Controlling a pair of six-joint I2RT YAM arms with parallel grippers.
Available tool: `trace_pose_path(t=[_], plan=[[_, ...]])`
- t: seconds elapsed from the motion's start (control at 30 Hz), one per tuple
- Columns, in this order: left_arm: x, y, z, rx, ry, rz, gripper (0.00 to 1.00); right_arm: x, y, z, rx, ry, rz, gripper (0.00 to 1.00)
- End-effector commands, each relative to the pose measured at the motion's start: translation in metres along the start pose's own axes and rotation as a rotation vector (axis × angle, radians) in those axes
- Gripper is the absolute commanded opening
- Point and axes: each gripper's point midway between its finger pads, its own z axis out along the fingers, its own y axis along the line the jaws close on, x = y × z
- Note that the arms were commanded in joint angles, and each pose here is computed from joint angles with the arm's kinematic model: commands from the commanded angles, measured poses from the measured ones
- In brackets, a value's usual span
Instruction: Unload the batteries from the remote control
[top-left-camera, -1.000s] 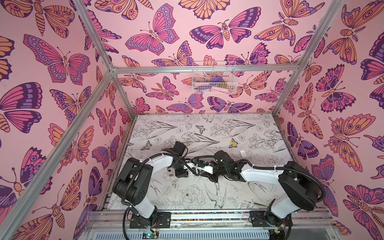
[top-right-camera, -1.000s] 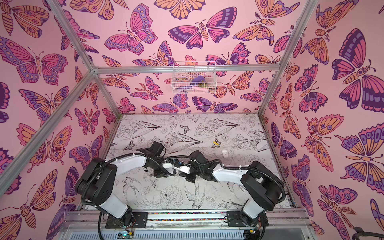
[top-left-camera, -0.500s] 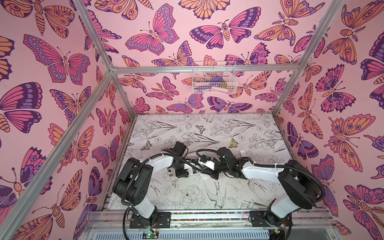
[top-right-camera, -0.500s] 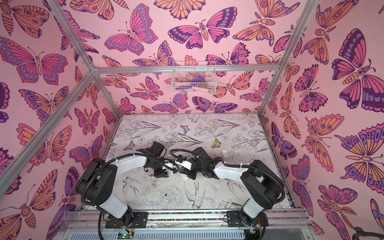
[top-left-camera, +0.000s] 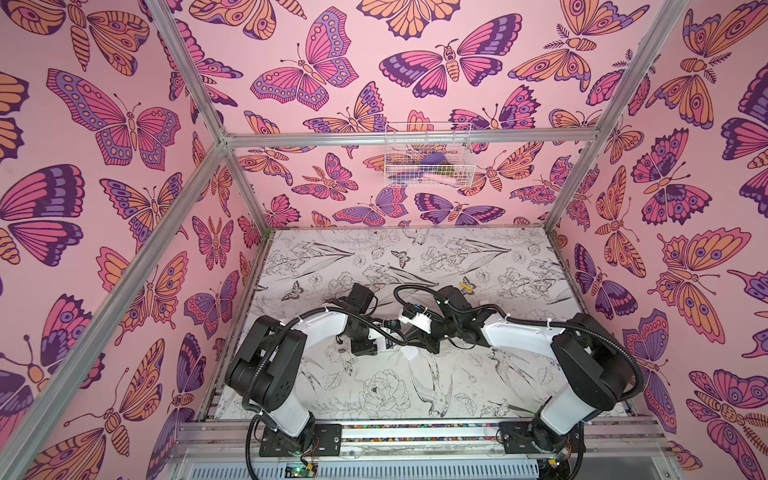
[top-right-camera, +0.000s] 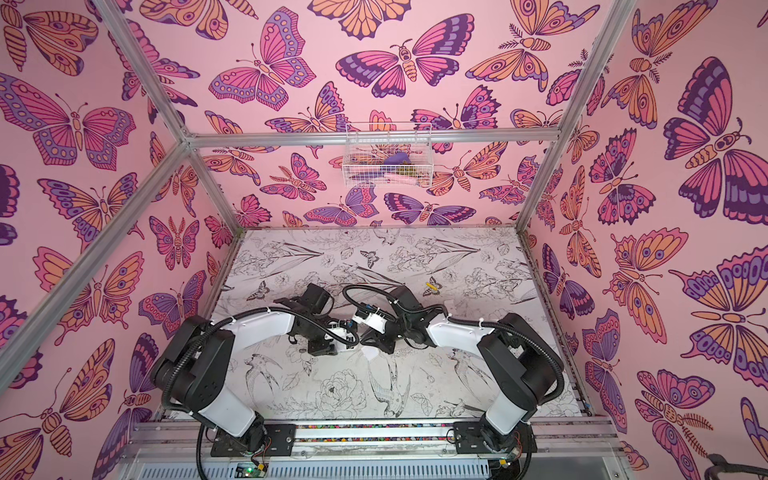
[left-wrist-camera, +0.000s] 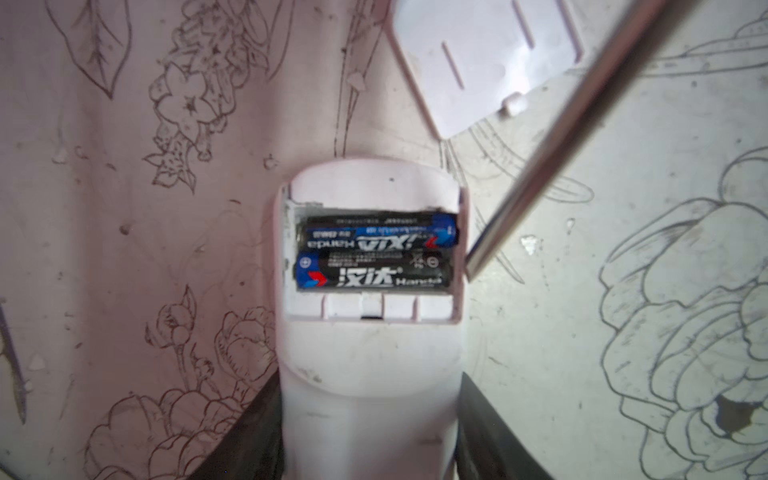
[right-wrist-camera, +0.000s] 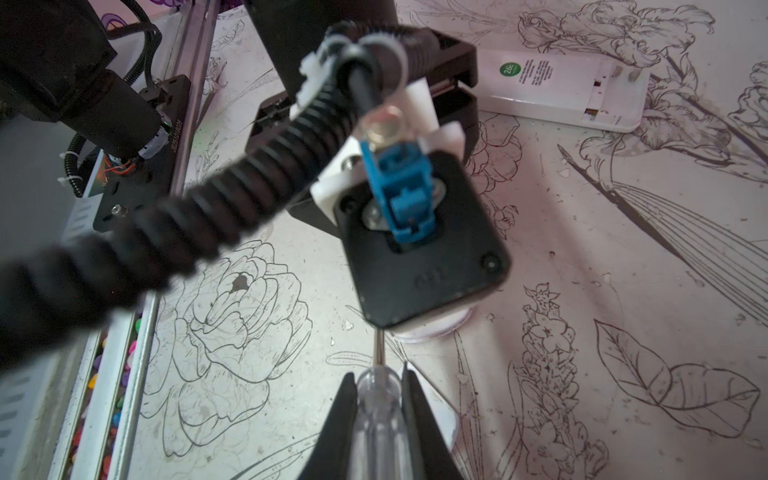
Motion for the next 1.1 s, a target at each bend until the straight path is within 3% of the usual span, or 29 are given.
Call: trace_pose_path(t=[0.0, 0.13, 0.53, 0.77, 1.07], plan=[[0.012, -0.028, 0.011, 0.102, 0.044, -0.010, 0.45, 0.008, 0.017, 0.006, -0.113, 0.028, 0.014, 0.00], [0.011, -0.029, 0.010, 0.105, 0.036, -0.006, 0.45, 0.011, 0.018, 0.007, -0.117, 0.027, 0.008, 0.00], [0.011, -0.028, 0.011, 0.100, 0.044, -0.013, 0.45, 0.036, 0.023, -0.006, -0.119, 0.193, -0.101, 0.00], [0.010, -0.029, 0.011, 0.103, 0.042, -0.019, 0.45, 0.032, 0.028, -0.004, -0.107, 0.179, -0.121, 0.00], [0.009, -0.031, 0.011, 0.109, 0.032, -0.020, 0.45, 0.022, 0.041, 0.014, -0.121, 0.063, -0.113, 0.00]])
